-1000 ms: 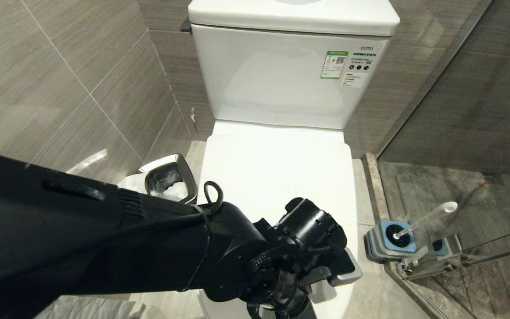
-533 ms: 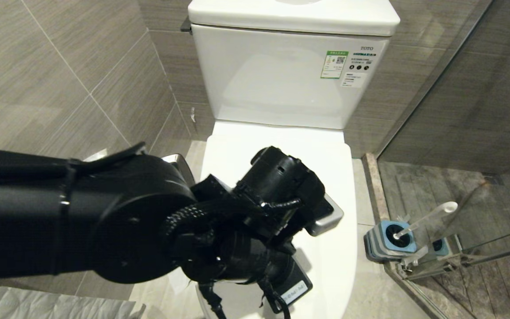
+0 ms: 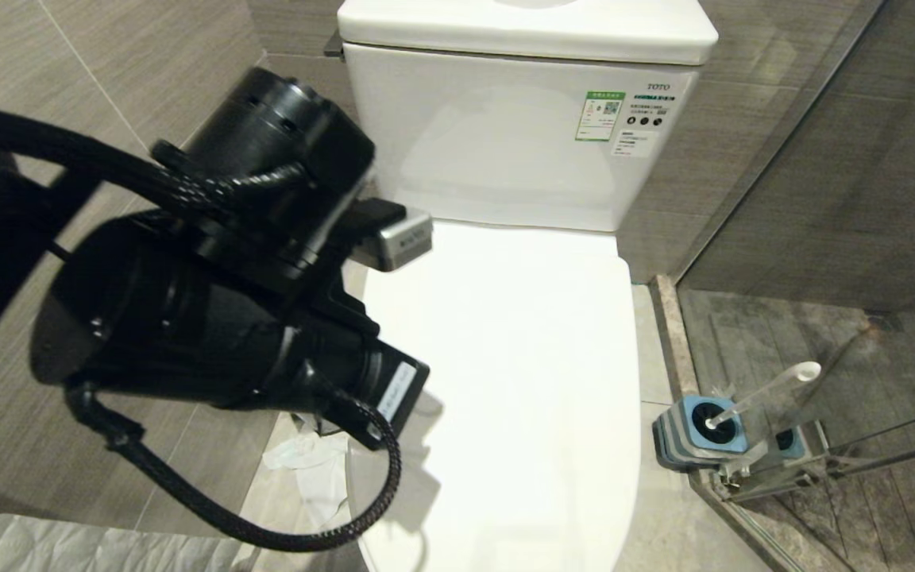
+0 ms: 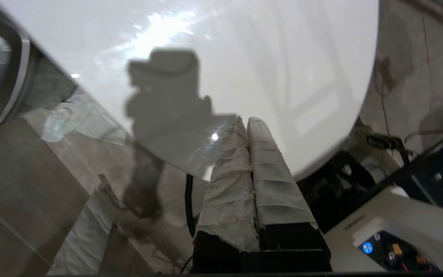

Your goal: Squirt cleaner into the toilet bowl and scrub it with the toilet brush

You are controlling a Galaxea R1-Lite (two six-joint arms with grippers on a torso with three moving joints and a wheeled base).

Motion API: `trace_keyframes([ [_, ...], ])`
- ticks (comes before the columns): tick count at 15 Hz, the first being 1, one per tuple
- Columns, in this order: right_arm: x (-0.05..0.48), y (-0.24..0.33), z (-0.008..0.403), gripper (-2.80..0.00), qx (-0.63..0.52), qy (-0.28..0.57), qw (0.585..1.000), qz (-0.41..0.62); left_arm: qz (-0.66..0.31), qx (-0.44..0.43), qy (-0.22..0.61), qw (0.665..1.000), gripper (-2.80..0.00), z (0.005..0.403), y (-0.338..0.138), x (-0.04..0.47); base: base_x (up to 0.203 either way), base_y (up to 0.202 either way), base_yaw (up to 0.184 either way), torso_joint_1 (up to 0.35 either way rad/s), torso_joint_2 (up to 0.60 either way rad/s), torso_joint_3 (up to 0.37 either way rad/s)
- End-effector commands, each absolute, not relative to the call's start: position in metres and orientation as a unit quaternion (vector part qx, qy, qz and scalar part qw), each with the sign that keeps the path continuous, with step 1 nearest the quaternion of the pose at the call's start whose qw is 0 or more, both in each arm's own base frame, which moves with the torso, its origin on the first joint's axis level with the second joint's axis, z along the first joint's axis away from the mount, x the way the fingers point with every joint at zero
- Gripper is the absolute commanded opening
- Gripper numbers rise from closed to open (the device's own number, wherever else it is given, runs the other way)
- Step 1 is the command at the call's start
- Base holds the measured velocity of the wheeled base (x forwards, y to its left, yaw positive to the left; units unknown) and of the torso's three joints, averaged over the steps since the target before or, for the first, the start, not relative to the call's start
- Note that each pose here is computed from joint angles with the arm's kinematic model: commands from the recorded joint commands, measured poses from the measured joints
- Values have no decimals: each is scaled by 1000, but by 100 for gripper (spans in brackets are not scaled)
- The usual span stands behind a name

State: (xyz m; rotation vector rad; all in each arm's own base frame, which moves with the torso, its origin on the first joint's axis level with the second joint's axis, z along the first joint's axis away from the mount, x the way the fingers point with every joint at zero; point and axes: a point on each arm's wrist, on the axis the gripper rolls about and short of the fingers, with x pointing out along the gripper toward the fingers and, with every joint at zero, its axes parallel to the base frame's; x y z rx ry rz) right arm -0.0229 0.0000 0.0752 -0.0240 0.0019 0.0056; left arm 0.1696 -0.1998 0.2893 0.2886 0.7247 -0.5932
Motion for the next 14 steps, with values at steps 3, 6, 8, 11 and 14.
trace_keyframes([
  [3, -23, 0, 75, -280, -12, 1, 1000, 3, -222, 91, 275, 931, -280, 337, -149, 157, 0, 0, 0, 0, 0, 0],
  [6, -23, 0, 75, -280, -12, 1, 1000, 3, -194, 52, 227, 953, -280, 364, -122, 150, 0, 0, 0, 0, 0, 0],
  [8, -23, 0, 75, -280, -12, 2, 1000, 3, -182, 28, 192, 964, -280, 383, -107, 143, 0, 0, 0, 0, 0, 0],
  [11, -23, 0, 75, -280, -12, 2, 1000, 3, -142, 6, 150, 979, -280, 403, -82, 139, 0, 0, 0, 0, 0, 0],
  [14, -23, 0, 75, -280, -12, 1, 1000, 3, -99, 48, 156, 982, -280, 404, -59, 129, 0, 0, 0, 0, 0, 0],
])
